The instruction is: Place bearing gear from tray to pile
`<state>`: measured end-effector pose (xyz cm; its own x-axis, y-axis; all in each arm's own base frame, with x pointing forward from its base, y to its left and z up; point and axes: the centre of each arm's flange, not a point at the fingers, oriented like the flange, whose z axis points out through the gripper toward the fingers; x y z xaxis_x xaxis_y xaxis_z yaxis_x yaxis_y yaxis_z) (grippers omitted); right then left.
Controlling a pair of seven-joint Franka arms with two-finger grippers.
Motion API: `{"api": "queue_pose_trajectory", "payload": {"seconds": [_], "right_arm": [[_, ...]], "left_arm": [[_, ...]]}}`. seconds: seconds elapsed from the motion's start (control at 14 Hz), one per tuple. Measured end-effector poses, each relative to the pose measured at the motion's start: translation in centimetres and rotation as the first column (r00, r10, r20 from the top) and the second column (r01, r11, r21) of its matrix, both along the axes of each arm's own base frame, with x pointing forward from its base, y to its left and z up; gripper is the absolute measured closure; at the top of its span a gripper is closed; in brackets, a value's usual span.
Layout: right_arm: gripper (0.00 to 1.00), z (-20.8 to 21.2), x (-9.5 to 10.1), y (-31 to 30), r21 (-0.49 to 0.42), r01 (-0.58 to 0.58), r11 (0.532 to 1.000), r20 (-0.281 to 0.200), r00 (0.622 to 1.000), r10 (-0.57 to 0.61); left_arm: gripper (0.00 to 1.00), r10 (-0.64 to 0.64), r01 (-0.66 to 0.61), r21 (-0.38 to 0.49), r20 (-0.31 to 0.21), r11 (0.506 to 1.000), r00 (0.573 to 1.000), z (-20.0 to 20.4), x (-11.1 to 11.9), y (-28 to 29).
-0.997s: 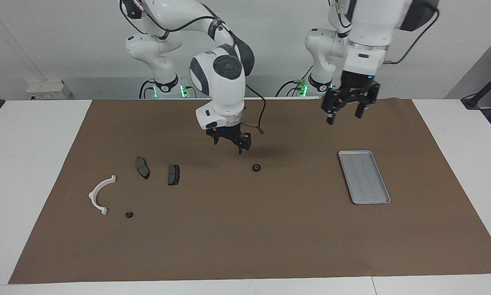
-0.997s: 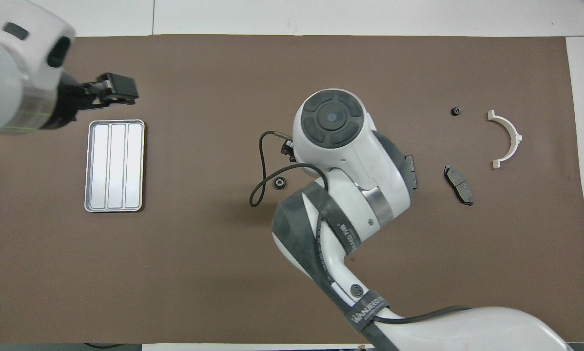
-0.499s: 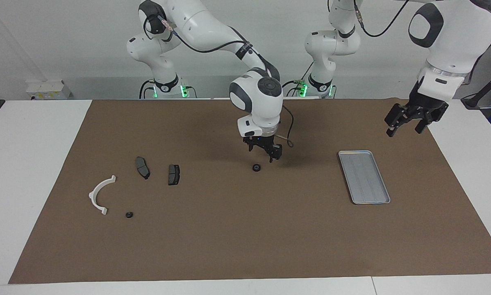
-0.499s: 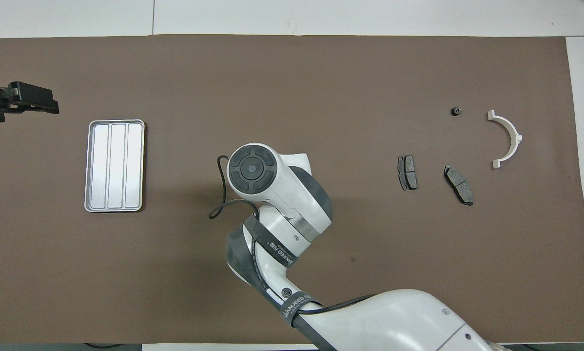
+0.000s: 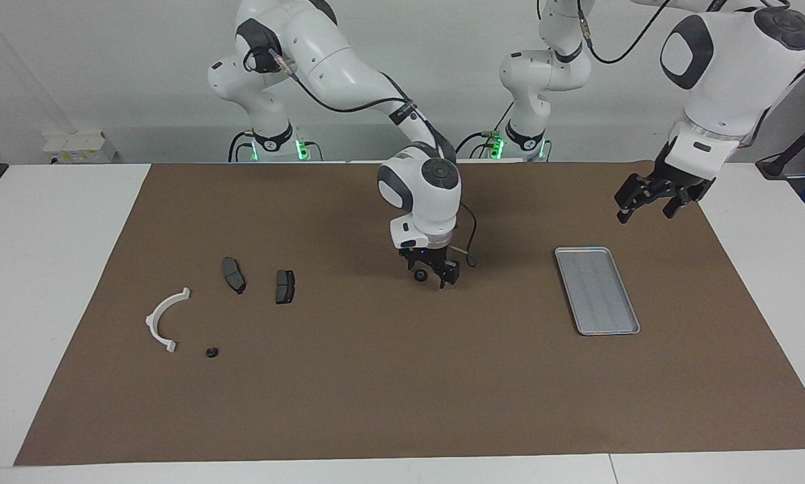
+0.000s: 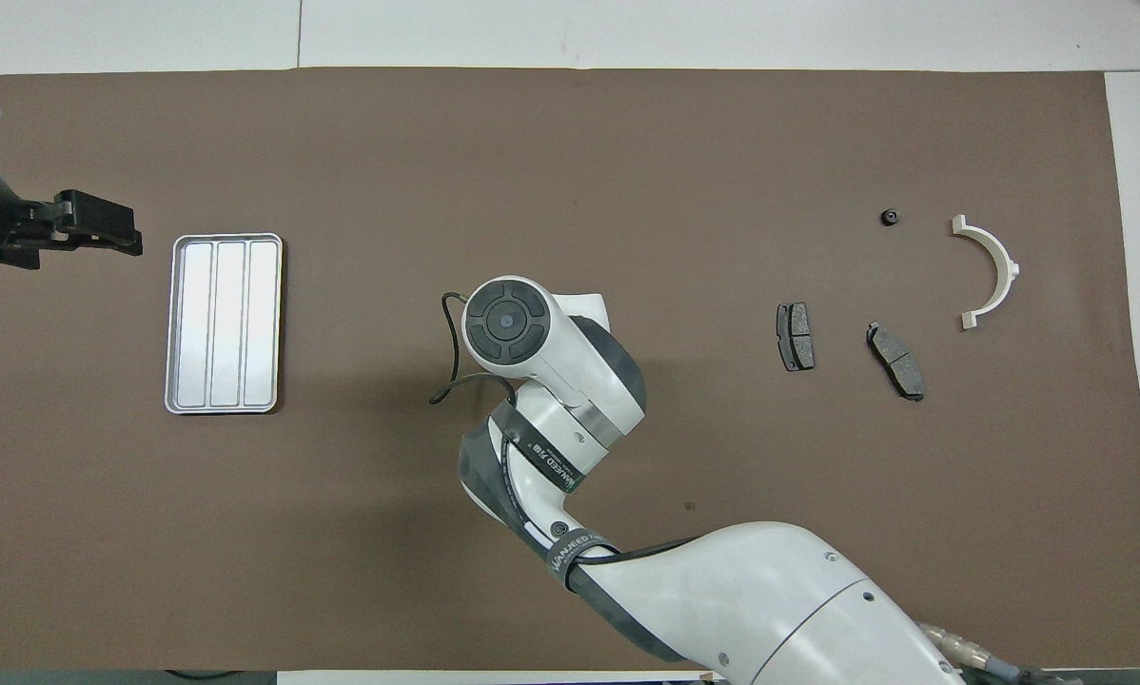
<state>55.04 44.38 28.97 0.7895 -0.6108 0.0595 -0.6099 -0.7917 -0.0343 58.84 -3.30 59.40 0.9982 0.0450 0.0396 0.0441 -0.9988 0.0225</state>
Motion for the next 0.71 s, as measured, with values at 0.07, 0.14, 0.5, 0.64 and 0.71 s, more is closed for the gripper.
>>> {"api": "queue_pose_trajectory", "payload": {"seconds": [0.07,0.14,0.5,0.64,0.71], "right_arm": [[0.0,-0.1,0.1,-0.1,0.005,0.001,1.0,0.006,1.0,-0.001],[0.0,-0.4,0.1,-0.2,0.012,0.002,1.0,0.012,1.0,-0.002],[0.09,-1.7,-0.3,-0.9,0.034,-0.001,0.999,0.034,0.999,0.0],[0.19,-1.5,-0.4,-1.0,0.035,0.0,0.999,0.036,0.999,-0.001],[0.22,-1.4,-0.3,-1.0,0.036,0.0,0.999,0.037,0.999,-0.001]], "left_arm": [[0.0,-0.002,0.002,0.001,-0.017,1.0,1.0,0.2,-0.2,-0.1],[0.0,-0.005,0.005,0.001,-0.029,1.0,1.0,0.5,-0.4,-0.2],[0.0,-0.043,0.043,-0.001,-0.027,0.999,0.999,1.4,-0.6,-2.4],[0.0,-0.051,0.051,-0.001,-0.03,0.999,0.998,1.3,-0.6,-2.8],[0.0,-0.054,0.054,0.0,-0.036,0.999,0.998,1.1,-0.7,-3.0]]}}
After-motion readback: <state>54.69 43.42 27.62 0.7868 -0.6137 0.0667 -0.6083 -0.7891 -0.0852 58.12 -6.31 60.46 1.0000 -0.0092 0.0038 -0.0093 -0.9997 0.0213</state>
